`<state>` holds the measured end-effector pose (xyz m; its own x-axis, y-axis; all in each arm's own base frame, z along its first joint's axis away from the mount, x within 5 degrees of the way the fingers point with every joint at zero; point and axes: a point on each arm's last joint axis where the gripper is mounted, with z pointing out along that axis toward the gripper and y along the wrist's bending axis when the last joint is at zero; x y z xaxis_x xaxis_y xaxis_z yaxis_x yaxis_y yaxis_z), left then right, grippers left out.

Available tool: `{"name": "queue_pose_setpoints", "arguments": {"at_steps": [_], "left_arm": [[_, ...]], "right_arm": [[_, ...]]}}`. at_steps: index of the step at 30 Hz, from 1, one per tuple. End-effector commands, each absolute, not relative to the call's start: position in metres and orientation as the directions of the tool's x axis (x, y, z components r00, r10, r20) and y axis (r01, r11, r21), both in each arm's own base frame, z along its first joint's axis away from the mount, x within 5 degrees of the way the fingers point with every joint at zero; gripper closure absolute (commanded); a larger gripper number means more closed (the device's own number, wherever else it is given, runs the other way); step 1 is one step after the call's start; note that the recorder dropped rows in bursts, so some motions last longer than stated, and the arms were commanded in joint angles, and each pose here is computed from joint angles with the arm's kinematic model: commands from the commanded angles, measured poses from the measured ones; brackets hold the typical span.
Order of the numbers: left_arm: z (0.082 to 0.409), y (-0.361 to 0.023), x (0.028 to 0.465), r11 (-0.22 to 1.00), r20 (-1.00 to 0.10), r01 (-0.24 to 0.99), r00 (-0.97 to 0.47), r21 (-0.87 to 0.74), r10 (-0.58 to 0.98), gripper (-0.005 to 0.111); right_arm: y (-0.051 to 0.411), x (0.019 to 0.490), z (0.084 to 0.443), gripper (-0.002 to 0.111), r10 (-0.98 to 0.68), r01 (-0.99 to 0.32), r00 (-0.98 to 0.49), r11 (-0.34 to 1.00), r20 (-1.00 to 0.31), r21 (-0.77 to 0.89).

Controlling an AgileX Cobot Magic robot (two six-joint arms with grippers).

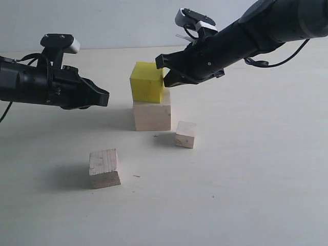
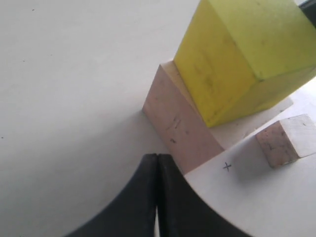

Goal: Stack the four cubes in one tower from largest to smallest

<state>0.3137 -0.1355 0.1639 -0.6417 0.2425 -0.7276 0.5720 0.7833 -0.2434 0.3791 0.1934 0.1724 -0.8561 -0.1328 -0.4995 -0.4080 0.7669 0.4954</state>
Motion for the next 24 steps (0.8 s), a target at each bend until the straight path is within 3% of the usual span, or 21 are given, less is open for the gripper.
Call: {"name": "queue_pose_setpoints", "arguments": {"at_steps": [1, 24], "left_arm": [[0.166, -0.136, 0.316, 0.781, -0.739, 0.571, -0.635, -0.254, 0.224, 0.107], [0.163, -0.158, 0.341, 0.669, -0.768, 0.665, -0.602, -0.333, 0.216, 0.107]], "right_arm": [[0.194, 0.381, 0.172, 0.108, -0.131, -0.409, -0.852, 0.771, -0.507, 0.488], [0.193, 0.384, 0.172, 0.108, -0.126, -0.412, -0.840, 0.782, -0.529, 0.468]]}}
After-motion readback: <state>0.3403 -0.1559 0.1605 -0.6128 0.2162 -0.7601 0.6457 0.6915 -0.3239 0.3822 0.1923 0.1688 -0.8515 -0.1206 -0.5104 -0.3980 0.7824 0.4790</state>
